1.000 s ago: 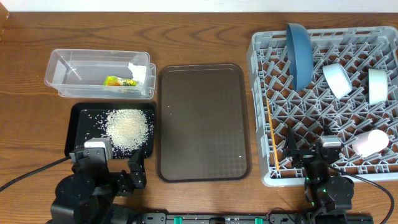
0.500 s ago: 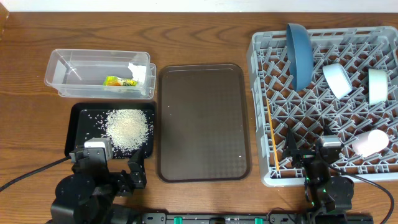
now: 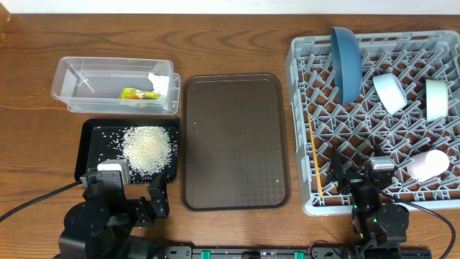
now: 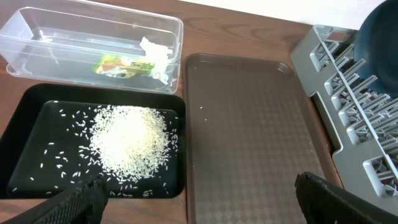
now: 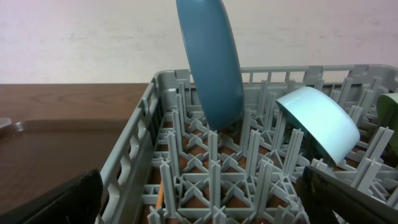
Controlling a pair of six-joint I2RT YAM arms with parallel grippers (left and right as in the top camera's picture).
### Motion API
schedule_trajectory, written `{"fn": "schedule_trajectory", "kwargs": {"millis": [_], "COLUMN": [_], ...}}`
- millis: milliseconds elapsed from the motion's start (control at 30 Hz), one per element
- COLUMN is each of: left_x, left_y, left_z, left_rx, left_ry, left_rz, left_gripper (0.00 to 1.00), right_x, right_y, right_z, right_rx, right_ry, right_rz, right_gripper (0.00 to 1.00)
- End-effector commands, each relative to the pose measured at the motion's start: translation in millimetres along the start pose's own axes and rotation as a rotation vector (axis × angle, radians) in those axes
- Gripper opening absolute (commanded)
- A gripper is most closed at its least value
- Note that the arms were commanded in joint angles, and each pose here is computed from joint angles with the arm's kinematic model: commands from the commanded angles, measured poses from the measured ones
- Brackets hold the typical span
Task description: Sort waste into correct bins and load items into the dishwasher rack
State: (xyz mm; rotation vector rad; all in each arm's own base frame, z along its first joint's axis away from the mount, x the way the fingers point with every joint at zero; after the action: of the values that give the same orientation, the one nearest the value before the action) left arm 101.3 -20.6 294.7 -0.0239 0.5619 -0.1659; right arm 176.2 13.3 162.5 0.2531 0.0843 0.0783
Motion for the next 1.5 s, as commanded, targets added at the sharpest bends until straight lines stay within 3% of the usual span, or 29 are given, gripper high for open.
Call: {"fn": "schedule_trajectory", "kwargs": {"millis": [0,333,667,1000,1300,1467], "left_x": [1,24,78,120,136,137], "left_y": [2,18,31,37,38,38], "left_z": [-1,-26,-56,-57,-86,-87], "left_rx": [0.005,-0.009,-0.032,0.033,0.059,0.059], "left_ry": [-0.001,0.022,-0.29,-0.587,-0.403,-0.396], "left_rz": [0.018,0.142,0.182,0.195,0.195,0.195], "left_gripper": [0.98,0.98,0.98,0.98,0.98,0.98], "right_x": [0,0,0,0,0,0], "right_y": [1,1,1,1,1,1], "right_z": [0,0,0,0,0,0], "right_rx": [-0.015,-0.015,-0.015,-0.015,-0.015,-0.015], "right_ry": [0.001,0.001,0.001,0.001,0.001,0.001], "right_rz": [0.012,0.013,0.012,0.012,0.012,0.012], "right_gripper": [0.99,0.99,0.99,0.99,0.99,0.99]}}
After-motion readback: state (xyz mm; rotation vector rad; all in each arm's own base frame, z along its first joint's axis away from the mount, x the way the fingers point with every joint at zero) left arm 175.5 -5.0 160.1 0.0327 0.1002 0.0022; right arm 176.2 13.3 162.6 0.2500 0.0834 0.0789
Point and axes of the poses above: each gripper's point midway between its finger pads, its own x axis out along the fingers, its own y axis along the line the jaws close on, z = x × y, the point moved 7 cm from there along -x, back along the fingers, and after that the axes turned 11 degrees about x, right-handed, at the moved point
